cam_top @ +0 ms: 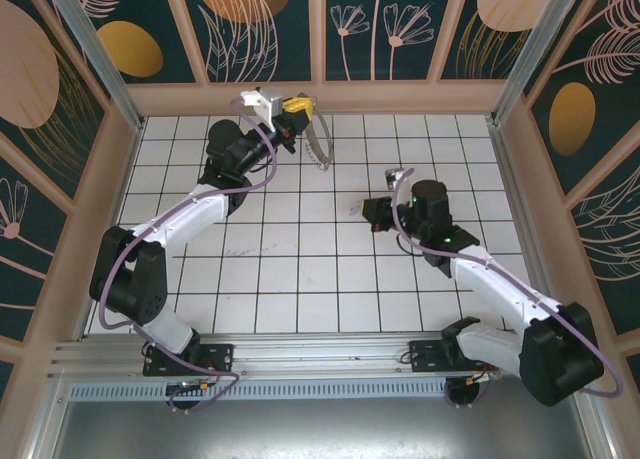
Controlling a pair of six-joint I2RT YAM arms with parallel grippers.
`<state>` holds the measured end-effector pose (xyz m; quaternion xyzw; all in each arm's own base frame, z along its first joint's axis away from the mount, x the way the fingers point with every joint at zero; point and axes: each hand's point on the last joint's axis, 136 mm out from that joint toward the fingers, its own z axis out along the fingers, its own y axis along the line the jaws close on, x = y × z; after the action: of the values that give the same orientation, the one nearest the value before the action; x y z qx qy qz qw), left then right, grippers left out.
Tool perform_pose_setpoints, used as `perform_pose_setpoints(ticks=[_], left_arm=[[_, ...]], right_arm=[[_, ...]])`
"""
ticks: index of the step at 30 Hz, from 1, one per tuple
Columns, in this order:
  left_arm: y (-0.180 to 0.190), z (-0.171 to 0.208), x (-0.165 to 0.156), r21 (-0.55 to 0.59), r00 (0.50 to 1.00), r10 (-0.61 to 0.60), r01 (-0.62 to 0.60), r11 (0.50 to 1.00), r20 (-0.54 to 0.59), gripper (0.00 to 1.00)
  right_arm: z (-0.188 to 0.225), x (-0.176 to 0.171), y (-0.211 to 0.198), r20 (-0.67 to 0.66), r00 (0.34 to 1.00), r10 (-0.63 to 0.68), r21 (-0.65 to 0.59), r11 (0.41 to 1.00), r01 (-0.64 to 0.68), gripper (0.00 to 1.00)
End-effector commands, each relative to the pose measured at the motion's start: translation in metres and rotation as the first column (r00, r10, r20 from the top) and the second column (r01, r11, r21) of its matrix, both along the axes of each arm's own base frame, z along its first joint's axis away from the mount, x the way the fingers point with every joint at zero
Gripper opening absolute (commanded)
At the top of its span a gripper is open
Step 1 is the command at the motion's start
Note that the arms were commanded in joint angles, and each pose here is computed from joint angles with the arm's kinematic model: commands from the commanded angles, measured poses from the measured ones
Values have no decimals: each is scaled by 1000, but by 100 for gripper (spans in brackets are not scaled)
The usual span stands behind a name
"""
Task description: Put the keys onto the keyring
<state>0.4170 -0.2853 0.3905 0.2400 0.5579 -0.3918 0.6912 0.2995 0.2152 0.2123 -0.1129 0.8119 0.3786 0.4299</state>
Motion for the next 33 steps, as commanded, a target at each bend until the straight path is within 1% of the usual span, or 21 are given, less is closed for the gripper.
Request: perform_pose_setpoints(ticks=[1,5,9,13,16,20,26,33], left_arm=[[-1,27,-12,-24,996,-56,58,998,66,0],[-10,21,-19,24,991,-128,127,992,46,0],[-20,16,-28,72,977,-213,210,975,25,0],[-29,15,-35,105,957,-291,289,951,4,0],[-36,13,-40,122,938,-348,347,930,-13,0],[-43,10,-45,143,919,-393,394,908,-36,0],[-55,3,-51,202,909,-412,415,887,-57,0],[-61,-1,-52,236,929,-367,368,899,-52,0]], right_arm=[[49,13,-10,139,990,-30,47,999,24,0],[91,25,-20,257,964,-67,86,995,46,0],[128,35,-30,361,927,-105,125,990,64,0],[158,41,-31,440,891,-114,151,987,51,0],[174,42,-27,493,865,-92,152,988,18,0],[189,40,-21,552,832,-55,137,990,-25,0],[199,35,-16,605,796,-3,100,992,-73,0],[201,26,-8,621,782,56,84,987,-137,0]])
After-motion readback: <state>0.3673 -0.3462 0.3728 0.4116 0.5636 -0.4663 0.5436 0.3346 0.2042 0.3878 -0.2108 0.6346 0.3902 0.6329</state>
